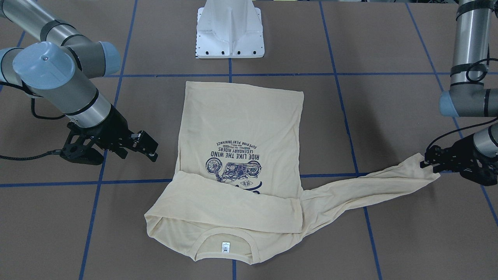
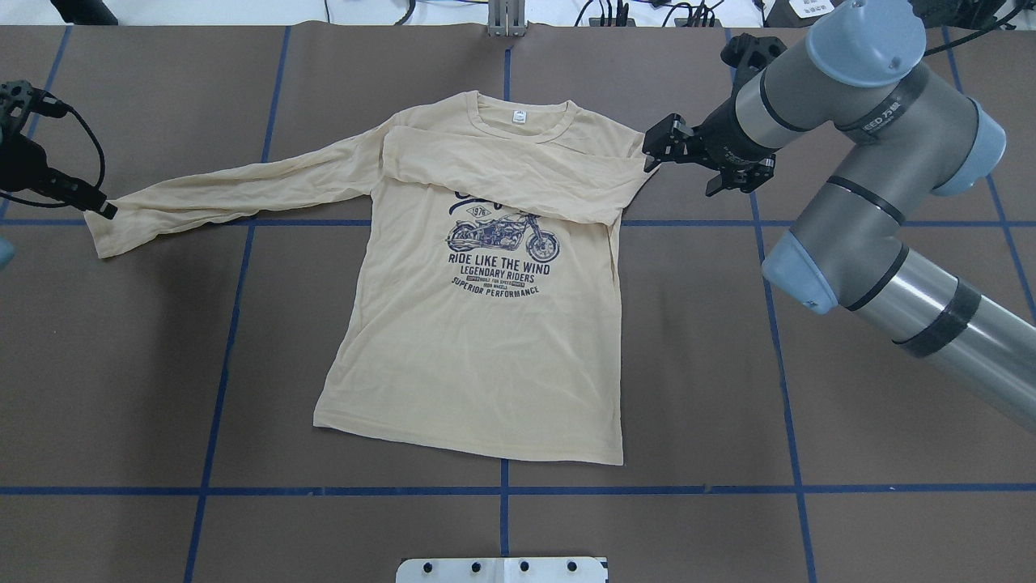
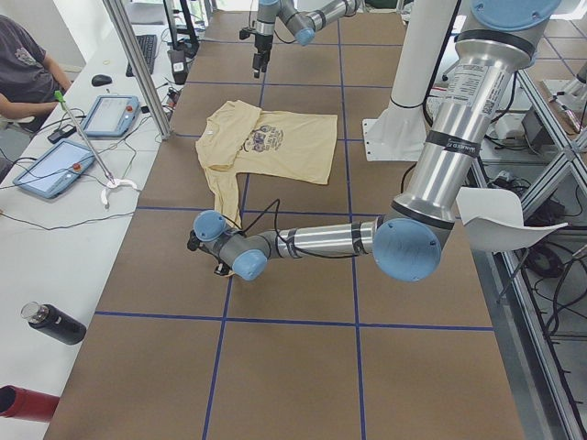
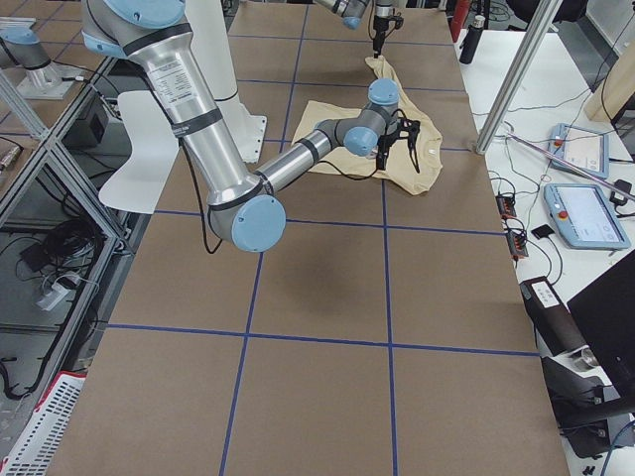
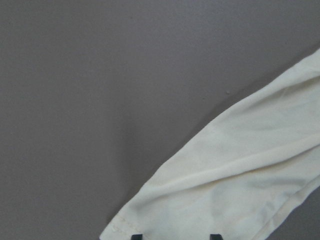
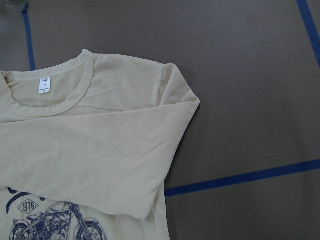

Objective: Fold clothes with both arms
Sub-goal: 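Release the sleeve and raise the right gripper while the left gripper approaches the other cuff, then lower the left gripper and grasp the cuff of the other sleeve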

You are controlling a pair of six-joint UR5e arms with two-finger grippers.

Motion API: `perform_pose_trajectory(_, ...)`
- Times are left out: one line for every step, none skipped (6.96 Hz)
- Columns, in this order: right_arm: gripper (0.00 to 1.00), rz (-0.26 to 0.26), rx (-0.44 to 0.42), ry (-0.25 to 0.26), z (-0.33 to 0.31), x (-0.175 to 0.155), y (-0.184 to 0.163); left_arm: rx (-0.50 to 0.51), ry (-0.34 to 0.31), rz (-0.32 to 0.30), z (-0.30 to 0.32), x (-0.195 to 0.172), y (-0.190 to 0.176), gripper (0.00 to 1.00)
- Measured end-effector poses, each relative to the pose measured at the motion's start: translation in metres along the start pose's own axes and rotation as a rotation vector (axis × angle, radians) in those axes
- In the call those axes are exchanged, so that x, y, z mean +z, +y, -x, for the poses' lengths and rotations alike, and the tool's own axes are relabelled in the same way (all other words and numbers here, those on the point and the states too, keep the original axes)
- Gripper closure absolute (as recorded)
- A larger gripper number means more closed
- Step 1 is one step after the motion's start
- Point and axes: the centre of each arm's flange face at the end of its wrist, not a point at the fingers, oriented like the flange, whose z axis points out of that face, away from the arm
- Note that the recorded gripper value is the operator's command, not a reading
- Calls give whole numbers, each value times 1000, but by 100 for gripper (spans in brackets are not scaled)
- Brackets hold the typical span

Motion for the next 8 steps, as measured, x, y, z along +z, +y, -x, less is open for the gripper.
perform_pose_trajectory(1,-3,0,1,0,0,0,-13,-3,-15,11,-12,0,48)
perform_pose_trajectory(1,-6,-1,2,0,1,0,-24,-15,-32,26,-25,-2,46)
perform_pose_trajectory(1,-13,-2,5,0,2,1,-39,-25,-37,39,-30,-4,46)
perform_pose_trajectory(1,-18,-3,8,0,4,2,-52,-29,-34,46,-29,-9,46)
perform_pose_trajectory(1,-21,-3,11,-1,4,2,-63,-30,-30,49,-27,-12,46)
perform_pose_trajectory(1,-22,-3,11,-2,4,2,-71,-30,-24,51,-25,-14,46)
perform_pose_trajectory(1,-23,-3,10,-2,3,2,-79,-28,-18,52,-22,-15,47)
perform_pose_trajectory(1,-23,-1,11,-4,3,2,-88,-23,-10,53,-19,-16,47)
